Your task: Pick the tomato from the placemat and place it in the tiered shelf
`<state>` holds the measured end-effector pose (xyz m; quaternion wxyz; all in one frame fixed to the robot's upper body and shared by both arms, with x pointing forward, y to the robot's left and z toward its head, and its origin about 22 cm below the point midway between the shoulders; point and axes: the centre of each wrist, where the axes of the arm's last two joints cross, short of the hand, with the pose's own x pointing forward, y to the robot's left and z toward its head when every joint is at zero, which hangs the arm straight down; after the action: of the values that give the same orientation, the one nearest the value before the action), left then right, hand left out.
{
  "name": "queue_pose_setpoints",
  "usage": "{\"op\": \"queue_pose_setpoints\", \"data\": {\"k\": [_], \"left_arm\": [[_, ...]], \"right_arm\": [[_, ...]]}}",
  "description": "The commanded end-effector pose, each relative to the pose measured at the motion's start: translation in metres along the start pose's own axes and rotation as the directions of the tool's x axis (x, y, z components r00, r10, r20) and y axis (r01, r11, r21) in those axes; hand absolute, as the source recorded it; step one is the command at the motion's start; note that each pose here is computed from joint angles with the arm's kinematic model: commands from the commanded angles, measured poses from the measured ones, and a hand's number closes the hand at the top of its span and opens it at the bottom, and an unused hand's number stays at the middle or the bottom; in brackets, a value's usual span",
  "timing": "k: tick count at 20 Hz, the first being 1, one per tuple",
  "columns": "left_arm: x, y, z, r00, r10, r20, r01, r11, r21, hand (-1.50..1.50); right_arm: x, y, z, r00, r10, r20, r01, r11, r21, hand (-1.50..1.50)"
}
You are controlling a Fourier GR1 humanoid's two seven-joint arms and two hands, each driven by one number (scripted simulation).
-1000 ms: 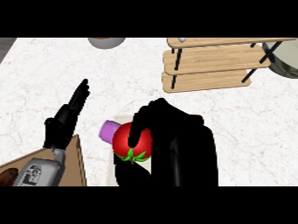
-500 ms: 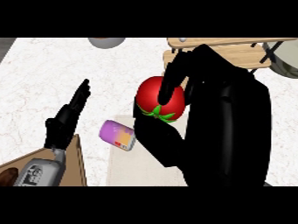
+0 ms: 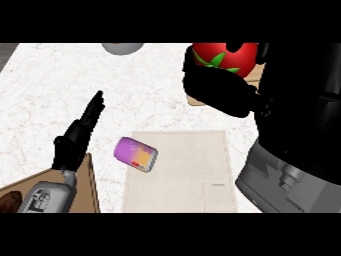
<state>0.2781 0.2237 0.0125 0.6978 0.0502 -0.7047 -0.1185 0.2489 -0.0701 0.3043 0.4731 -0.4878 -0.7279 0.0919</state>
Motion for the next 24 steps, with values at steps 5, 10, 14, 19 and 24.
{"op": "queue_pose_setpoints", "data": {"k": [5,10,14,19,24], "left_arm": [[-0.002,-0.005,-0.012,1.000,-0.007,0.001,0.007,1.000,0.009,0.00],[-0.001,0.010,-0.015,1.000,0.004,-0.003,-0.004,1.000,-0.005,0.00],[0.000,0.000,-0.010,1.000,-0.002,0.006,0.002,1.000,0.003,0.00],[0.001,-0.007,-0.013,1.000,-0.003,0.011,0.003,1.000,0.003,0.00],[0.002,0.000,-0.006,1.000,0.004,0.017,-0.004,1.000,-0.016,0.00]], "right_arm": [[-0.009,0.005,-0.039,0.988,0.145,-0.053,-0.145,0.989,-0.010,1.50],[-0.023,0.008,-0.064,0.989,0.145,-0.020,-0.146,0.989,-0.032,1.50],[-0.026,0.034,-0.068,0.980,0.199,-0.018,-0.199,0.975,-0.099,1.50],[-0.050,0.070,-0.078,0.972,0.218,0.088,-0.210,0.973,-0.100,1.50],[-0.067,0.068,-0.091,0.998,-0.057,-0.018,0.053,0.984,-0.169,1.50]]}}
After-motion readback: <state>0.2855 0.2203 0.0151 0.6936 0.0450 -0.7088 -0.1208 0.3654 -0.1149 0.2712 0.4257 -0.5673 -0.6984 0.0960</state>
